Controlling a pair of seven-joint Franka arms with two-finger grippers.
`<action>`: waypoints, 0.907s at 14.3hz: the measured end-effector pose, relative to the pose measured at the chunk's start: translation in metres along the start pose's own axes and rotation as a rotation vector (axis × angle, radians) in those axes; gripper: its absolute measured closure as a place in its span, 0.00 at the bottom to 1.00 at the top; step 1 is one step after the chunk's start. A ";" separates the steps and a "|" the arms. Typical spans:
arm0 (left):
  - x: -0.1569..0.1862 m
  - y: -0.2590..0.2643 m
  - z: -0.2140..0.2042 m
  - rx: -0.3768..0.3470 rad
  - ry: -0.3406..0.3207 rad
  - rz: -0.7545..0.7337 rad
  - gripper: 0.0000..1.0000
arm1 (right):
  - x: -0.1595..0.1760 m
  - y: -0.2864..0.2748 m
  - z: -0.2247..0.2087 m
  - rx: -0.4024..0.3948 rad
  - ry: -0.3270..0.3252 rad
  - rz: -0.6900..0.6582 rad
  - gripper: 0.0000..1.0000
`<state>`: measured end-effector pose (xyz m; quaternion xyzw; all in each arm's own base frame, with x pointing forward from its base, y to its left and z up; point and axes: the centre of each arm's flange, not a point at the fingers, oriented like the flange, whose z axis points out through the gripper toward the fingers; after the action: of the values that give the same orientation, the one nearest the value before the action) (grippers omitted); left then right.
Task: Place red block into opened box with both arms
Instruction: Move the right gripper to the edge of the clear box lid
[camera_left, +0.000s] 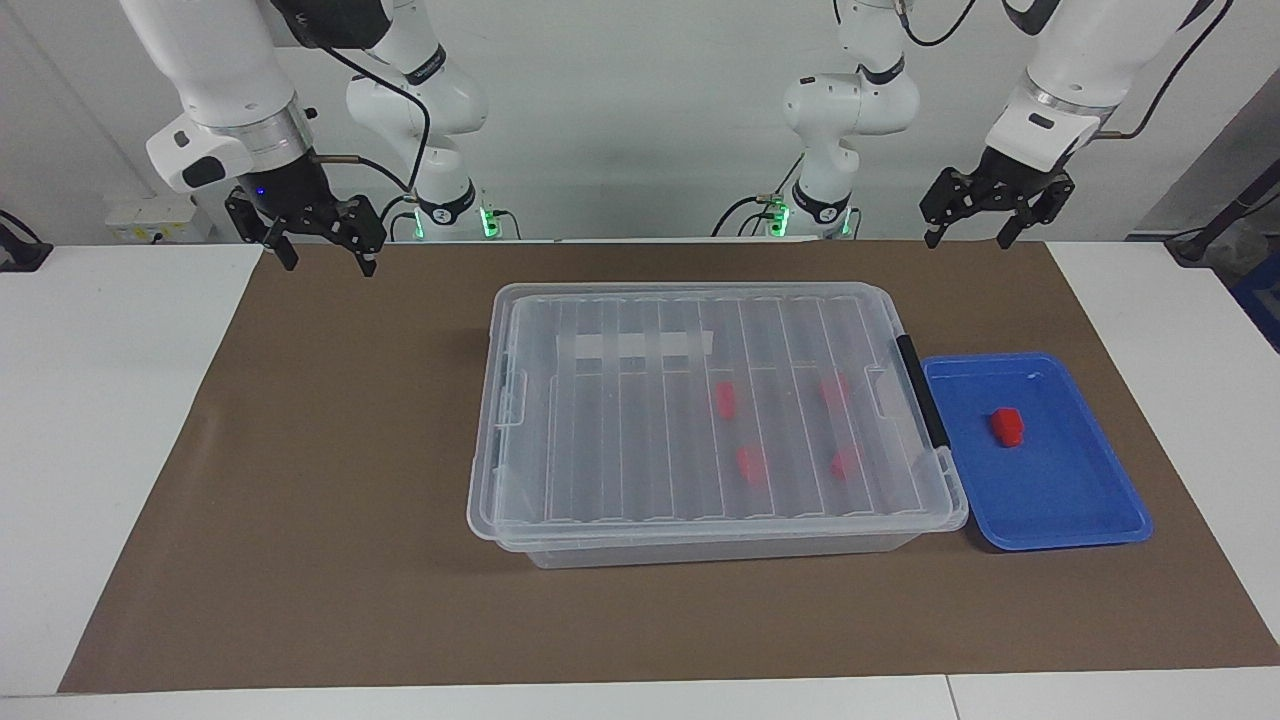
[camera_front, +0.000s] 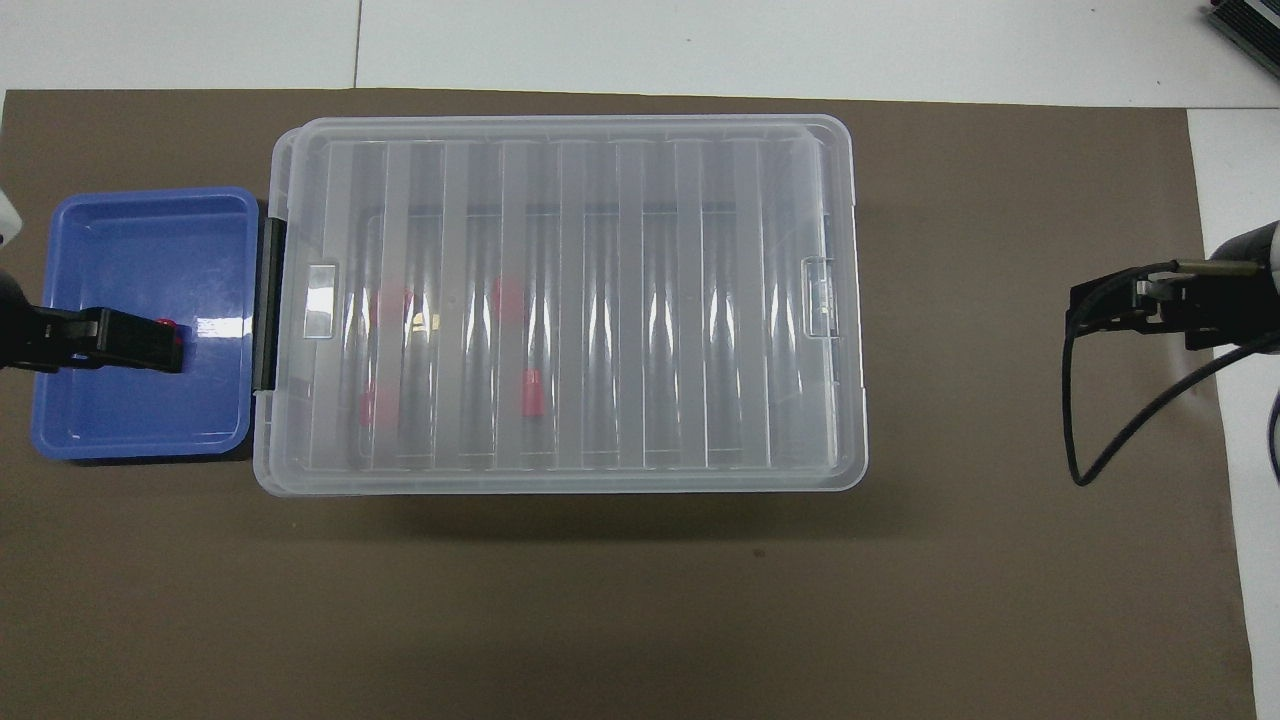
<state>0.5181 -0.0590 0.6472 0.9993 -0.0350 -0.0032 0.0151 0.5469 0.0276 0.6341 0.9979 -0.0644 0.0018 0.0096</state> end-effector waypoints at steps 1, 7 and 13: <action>0.000 0.000 0.000 0.000 0.000 0.000 0.00 | 0.000 0.000 0.000 0.000 0.000 0.000 0.00; 0.000 0.000 0.000 0.000 0.000 0.000 0.00 | -0.002 0.000 -0.003 0.001 0.005 -0.001 0.00; 0.000 0.000 0.000 0.000 0.000 0.000 0.00 | -0.013 -0.013 -0.012 -0.001 0.007 -0.026 0.00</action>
<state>0.5181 -0.0590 0.6472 0.9993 -0.0350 -0.0034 0.0151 0.5360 0.0423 0.6455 0.9986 -0.0516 0.0049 0.0102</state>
